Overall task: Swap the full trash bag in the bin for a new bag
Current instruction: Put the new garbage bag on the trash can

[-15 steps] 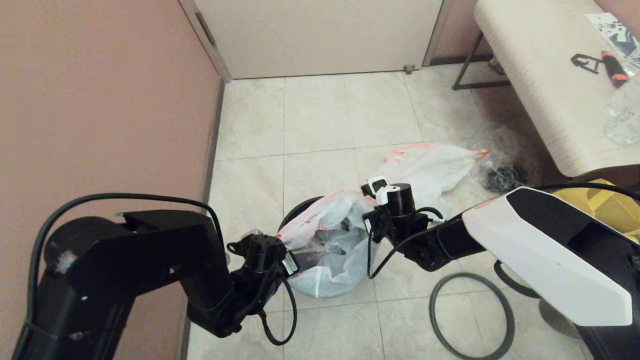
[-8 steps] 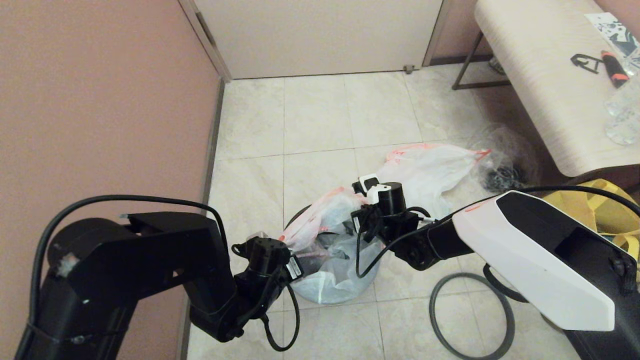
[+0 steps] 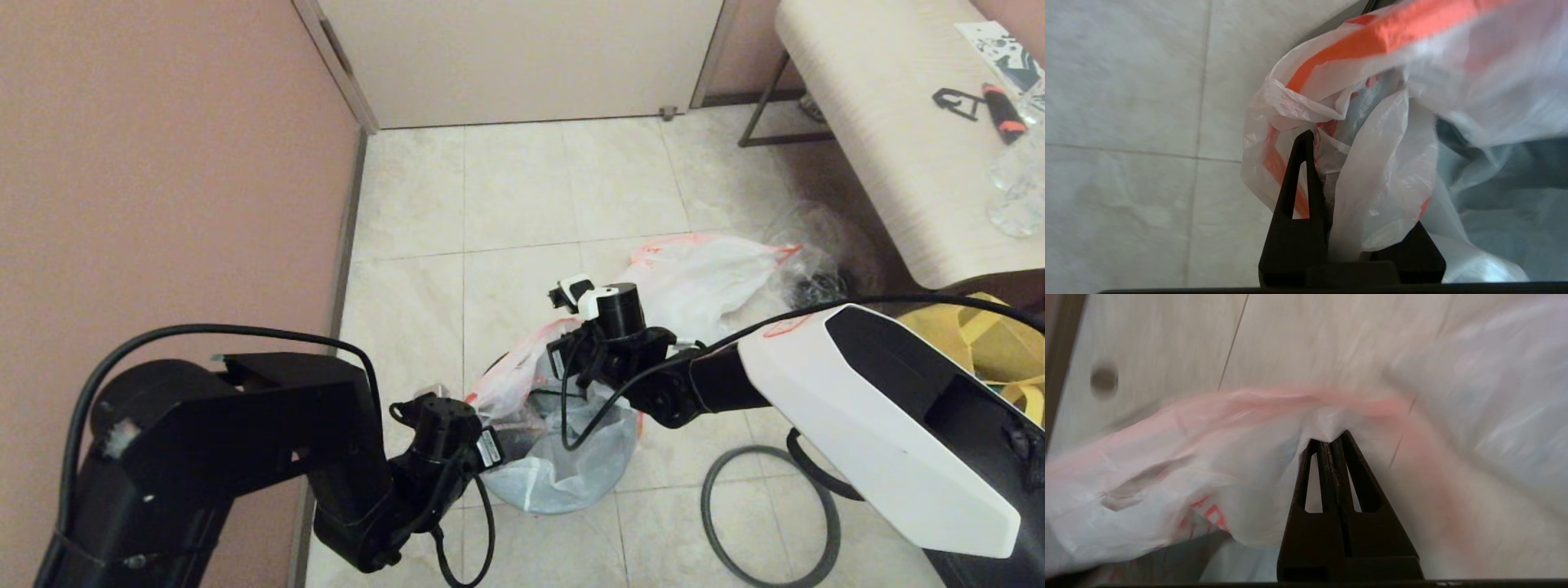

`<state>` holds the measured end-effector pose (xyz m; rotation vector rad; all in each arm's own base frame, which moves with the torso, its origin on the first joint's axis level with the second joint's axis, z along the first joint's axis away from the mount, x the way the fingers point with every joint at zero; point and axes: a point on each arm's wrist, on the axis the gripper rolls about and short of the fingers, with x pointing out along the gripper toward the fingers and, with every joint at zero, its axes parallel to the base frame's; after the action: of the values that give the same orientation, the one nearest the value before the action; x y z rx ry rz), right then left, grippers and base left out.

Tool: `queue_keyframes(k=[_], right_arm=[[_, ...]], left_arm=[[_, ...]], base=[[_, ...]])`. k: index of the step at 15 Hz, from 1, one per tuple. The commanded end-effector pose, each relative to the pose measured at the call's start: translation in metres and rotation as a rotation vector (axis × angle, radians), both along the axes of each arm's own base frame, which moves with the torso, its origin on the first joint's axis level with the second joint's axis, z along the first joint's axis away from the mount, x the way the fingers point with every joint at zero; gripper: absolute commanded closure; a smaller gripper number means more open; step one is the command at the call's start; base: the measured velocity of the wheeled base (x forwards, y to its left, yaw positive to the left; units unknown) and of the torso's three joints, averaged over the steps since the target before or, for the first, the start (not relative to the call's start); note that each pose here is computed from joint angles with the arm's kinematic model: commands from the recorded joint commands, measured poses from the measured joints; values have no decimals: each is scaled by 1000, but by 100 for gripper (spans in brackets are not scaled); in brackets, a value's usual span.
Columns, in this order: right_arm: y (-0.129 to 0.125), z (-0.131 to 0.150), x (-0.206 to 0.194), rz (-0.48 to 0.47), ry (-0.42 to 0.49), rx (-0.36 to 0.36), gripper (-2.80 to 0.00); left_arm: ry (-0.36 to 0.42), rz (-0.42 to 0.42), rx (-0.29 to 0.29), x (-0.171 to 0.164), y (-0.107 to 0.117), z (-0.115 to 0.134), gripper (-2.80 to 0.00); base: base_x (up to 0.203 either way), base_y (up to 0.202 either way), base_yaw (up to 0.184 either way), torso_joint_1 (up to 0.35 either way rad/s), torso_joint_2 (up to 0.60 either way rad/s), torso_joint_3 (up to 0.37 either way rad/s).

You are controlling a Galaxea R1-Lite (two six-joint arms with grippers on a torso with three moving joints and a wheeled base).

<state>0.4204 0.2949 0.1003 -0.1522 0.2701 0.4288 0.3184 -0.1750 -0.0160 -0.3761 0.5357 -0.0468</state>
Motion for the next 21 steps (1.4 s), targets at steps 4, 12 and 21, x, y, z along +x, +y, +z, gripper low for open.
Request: queue_keyframes(k=[4,12,21], right_arm=[[6,11,1,10,-23,11,0],[9,-33,29,46,44,-19,0],[16,45,-16,89,45,67,0]], left_arm=[[5,-16,16,-3,-3,-6,0],[5,-39,19,-10,-8,-6,0],[-76,-124,65,-17,-8,-19,0]], base=[[0,0,0,0,0,0],[0,0,0,0,0,0],[0,0,0,0,0,0]])
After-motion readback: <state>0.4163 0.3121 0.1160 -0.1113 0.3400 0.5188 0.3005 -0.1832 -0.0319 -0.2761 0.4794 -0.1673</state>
